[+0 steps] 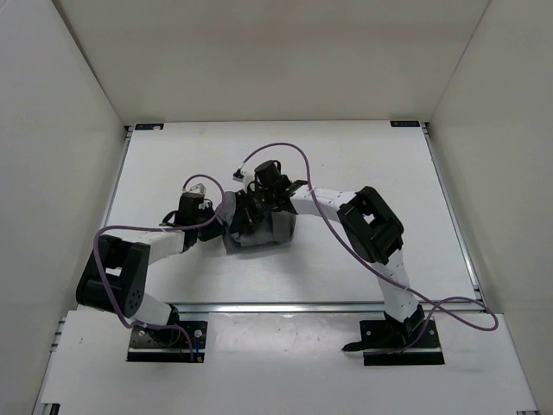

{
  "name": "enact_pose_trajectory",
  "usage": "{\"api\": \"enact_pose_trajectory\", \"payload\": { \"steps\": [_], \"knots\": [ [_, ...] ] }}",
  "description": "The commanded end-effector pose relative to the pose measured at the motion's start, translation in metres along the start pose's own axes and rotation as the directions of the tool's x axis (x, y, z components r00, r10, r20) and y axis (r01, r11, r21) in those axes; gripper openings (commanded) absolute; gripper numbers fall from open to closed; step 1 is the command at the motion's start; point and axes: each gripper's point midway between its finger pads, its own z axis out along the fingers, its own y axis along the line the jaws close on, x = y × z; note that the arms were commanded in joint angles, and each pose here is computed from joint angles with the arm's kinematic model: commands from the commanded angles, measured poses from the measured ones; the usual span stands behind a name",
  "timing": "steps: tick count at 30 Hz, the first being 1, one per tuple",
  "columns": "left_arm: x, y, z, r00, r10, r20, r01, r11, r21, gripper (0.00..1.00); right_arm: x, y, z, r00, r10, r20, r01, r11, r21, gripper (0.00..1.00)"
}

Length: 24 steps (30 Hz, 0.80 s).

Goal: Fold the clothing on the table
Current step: Fold the skirt

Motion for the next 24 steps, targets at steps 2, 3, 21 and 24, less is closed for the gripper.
{"api": "enact_pose_trajectory", "payload": {
  "steps": [2,3,21,24],
  "knots": [
    [0.001,0.001,-0.012,1.000,-0.005,-0.005,0.005,1.000,0.021,0.07,0.005,-0.003,0.012,0.999,-0.010,-0.031,0.010,1.000,0.027,0.00],
    [-0.002,0.000,-0.013,1.000,-0.007,0.001,0.007,1.000,0.030,0.26,0.006,-0.005,0.013,0.999,-0.016,-0.037,0.017,1.000,0.027,0.00],
    [-0.060,-0.007,-0.074,0.972,-0.057,0.230,0.053,0.998,0.022,0.37,-0.040,0.062,-0.042,0.963,-0.237,0.127,0.233,0.971,0.044,0.43],
    [-0.044,-0.004,-0.065,0.979,-0.055,0.196,0.050,0.998,0.027,0.40,-0.049,0.055,-0.074,0.952,-0.252,0.174,0.229,0.963,0.143,0.44]
  ]
}}
